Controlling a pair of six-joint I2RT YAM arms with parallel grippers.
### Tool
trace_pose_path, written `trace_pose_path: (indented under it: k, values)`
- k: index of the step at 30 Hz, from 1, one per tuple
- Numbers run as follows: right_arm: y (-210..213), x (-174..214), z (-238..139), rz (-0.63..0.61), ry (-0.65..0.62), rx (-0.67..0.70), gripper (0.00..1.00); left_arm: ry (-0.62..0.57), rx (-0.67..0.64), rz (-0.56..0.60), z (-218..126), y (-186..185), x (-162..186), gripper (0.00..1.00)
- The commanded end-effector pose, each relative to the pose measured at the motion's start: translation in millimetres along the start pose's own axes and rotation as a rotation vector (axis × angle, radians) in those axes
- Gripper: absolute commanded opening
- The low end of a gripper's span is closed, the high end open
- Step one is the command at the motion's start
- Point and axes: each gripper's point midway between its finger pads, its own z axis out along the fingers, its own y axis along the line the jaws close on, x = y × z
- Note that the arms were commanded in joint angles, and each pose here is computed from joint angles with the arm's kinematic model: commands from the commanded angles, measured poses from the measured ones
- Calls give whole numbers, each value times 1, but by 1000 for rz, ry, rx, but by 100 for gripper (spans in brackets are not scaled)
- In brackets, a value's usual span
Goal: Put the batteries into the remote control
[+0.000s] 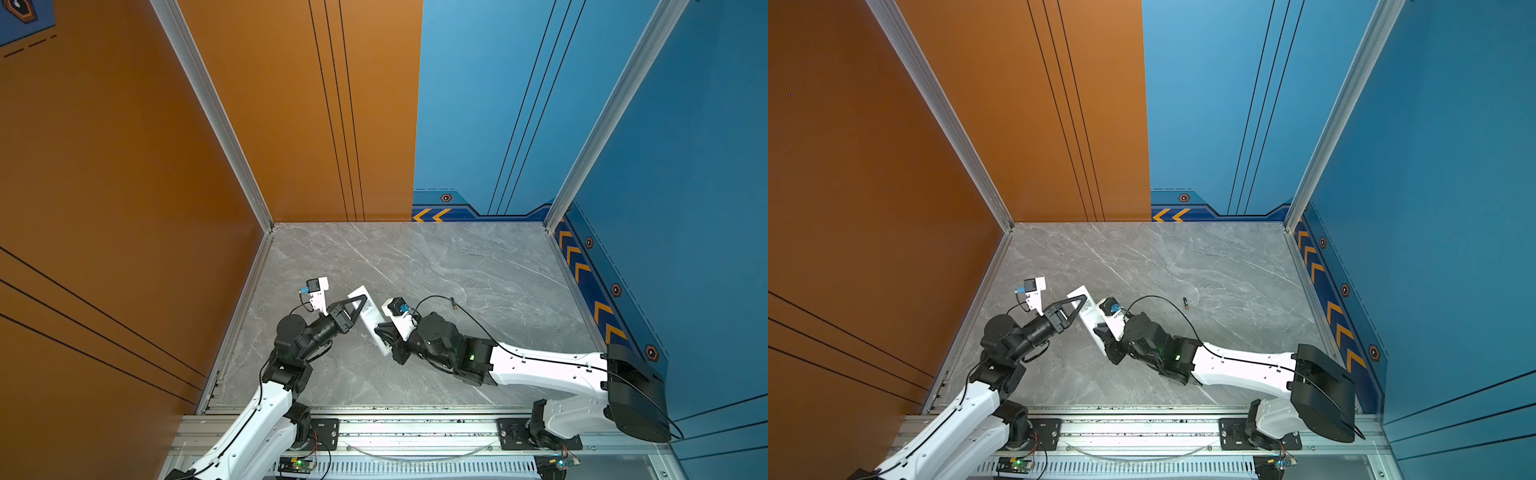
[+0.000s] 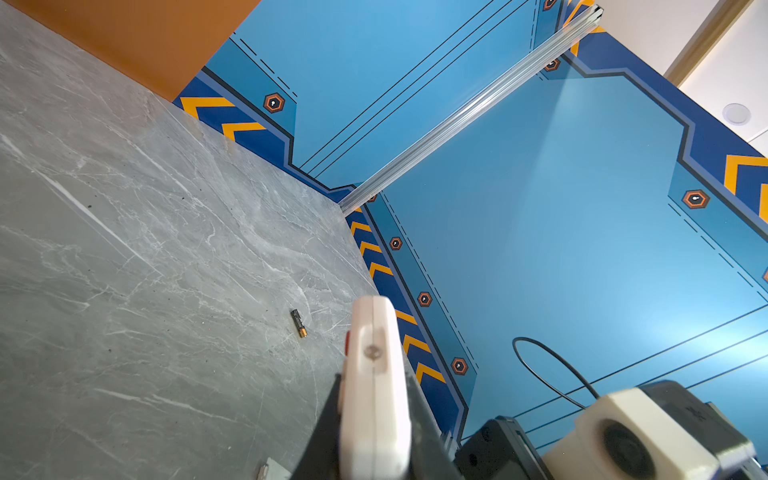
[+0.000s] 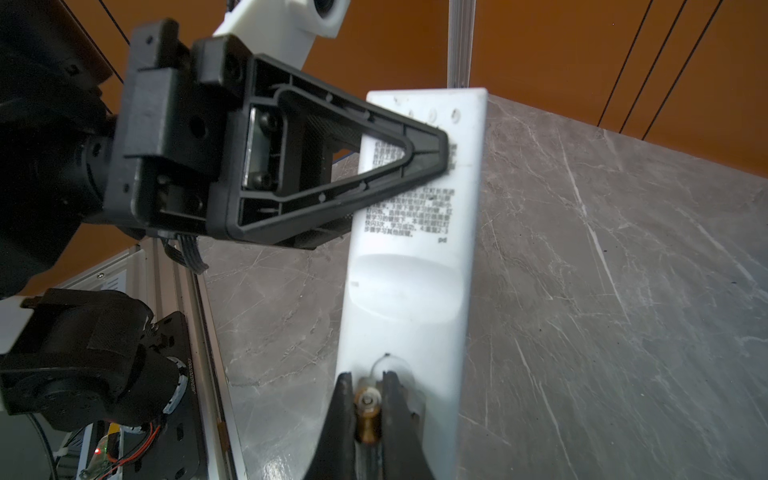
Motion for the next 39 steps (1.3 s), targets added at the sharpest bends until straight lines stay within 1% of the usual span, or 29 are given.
trace_pose_path:
  k: [1,12,23,31,39]
  values:
    - [0,13,3,13,29,-12,9,-30,66,18,-3,-18,-7,0]
    - [2,18,2,9,40,-11,13,-43,67,18,-4,-18,-11,0]
    - [4,17,0,5,38,-14,15,-45,68,18,-5,-18,-11,0]
    - [4,12,-4,-12,31,-8,25,-28,65,14,-3,-16,-8,0]
    - [6,3,-10,-31,17,0,27,-21,70,17,-4,-16,-6,0]
